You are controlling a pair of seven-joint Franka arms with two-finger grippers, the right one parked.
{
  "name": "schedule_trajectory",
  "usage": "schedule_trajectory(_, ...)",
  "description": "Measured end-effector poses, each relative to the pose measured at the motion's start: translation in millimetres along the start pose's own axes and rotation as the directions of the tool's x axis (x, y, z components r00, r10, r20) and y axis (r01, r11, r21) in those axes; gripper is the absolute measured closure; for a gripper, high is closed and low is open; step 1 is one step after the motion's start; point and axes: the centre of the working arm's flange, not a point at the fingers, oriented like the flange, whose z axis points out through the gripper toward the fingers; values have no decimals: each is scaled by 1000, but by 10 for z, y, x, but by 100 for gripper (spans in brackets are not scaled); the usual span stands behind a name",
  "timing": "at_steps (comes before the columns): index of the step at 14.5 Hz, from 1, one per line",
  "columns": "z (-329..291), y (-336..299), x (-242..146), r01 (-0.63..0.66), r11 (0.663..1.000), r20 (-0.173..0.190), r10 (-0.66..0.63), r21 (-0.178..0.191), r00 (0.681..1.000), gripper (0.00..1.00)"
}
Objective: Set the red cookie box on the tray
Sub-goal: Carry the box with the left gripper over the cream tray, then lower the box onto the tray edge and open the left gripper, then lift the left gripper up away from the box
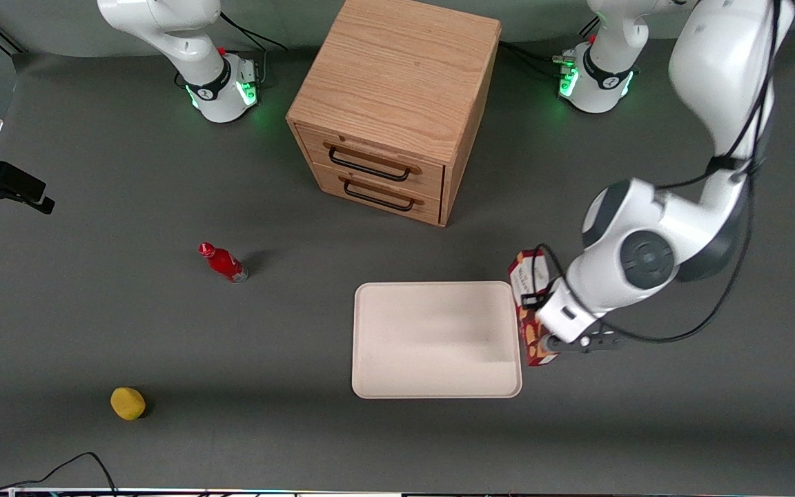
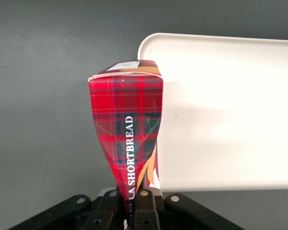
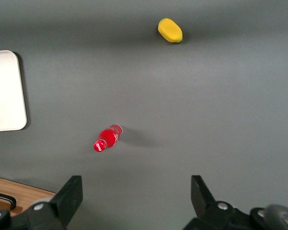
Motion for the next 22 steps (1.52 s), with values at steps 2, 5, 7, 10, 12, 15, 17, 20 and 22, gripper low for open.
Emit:
schedule_trajectory(2, 431, 75, 38, 13, 1000, -25, -13, -2, 1000, 93)
schedule_trajectory(5, 541, 111, 56, 25, 999, -40, -25, -21, 999, 93)
schedule_trajectory(7, 533, 114, 56, 28, 999, -42, -28, -21, 999, 93)
schedule_trajectory(10, 533, 118, 55, 28, 999, -45, -29, -20, 999, 67)
schedule_trajectory(12, 530, 127, 52, 27, 999, -45, -28, -21, 999, 47)
schedule_trajectory(15, 480, 116, 65, 30, 999, -51, -31, -21, 998, 15)
schedule_trajectory(17, 262, 42, 76, 40, 999, -39, -40, 11, 998, 0)
schedule_trajectory(20, -474, -240, 1, 53, 993, 6, -54, 102, 999, 0)
schedule_trajectory(22, -1088, -613, -107, -8, 994, 74, 0, 113, 997, 0)
